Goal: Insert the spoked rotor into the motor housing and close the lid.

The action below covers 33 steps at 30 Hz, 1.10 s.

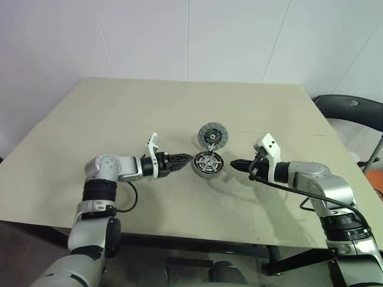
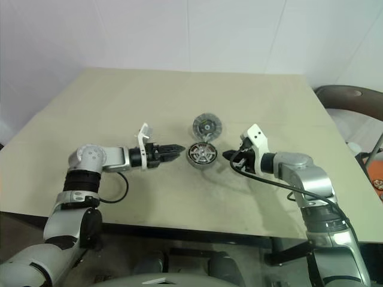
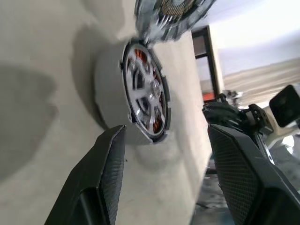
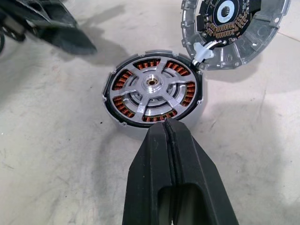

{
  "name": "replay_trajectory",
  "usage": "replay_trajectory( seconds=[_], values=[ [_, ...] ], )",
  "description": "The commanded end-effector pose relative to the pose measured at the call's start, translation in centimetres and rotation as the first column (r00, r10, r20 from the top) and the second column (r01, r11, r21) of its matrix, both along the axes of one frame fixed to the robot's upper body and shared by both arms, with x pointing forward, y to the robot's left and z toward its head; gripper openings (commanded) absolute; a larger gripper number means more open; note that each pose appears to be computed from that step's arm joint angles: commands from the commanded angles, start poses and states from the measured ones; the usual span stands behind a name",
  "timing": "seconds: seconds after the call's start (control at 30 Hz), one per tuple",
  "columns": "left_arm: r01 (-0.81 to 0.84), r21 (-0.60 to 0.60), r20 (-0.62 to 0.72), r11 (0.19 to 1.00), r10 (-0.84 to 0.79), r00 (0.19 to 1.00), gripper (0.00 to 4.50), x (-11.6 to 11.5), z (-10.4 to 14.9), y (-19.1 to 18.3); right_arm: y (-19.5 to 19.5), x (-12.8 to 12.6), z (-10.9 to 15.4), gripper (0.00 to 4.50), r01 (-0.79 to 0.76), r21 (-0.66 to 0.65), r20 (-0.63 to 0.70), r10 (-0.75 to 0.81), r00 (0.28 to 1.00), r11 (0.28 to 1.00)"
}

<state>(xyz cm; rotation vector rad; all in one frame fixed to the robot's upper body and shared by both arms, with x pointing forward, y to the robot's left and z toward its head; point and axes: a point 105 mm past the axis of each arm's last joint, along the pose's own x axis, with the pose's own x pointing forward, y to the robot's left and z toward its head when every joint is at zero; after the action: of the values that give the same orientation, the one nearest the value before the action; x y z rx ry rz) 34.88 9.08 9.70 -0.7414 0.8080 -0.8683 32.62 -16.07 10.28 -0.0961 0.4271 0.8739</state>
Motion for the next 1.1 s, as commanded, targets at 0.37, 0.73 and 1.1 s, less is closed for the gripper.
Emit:
replay_trajectory(
  seconds=[0.37, 0.73, 1.1],
  values=[
    [-0.050, 0.158, 0.693, 0.986, -0.075, 0.717, 0.40, 1.3, 2.9, -4.2, 1.4, 0.7, 0.8, 0.00, -0.035, 0.006, 0.048, 0.035, 0.998, 0.999],
    [-0.093, 0.187, 0.804, 0.978, -0.098, 0.586, 0.03, 1.9, 2.0, -7.7, 2.5, 0.6, 0.7, 0.00, -0.059, 0.014, 0.046, 0.058, 0.997, 0.998],
    [-0.041, 0.489, 0.617, 0.872, -0.312, 0.722, 0.03, 1.2, -5.4, -6.5, 2.6, 0.8, 0.7, 0.00, -0.032, 0.016, 0.060, 0.031, 0.998, 0.999]
  ],
)
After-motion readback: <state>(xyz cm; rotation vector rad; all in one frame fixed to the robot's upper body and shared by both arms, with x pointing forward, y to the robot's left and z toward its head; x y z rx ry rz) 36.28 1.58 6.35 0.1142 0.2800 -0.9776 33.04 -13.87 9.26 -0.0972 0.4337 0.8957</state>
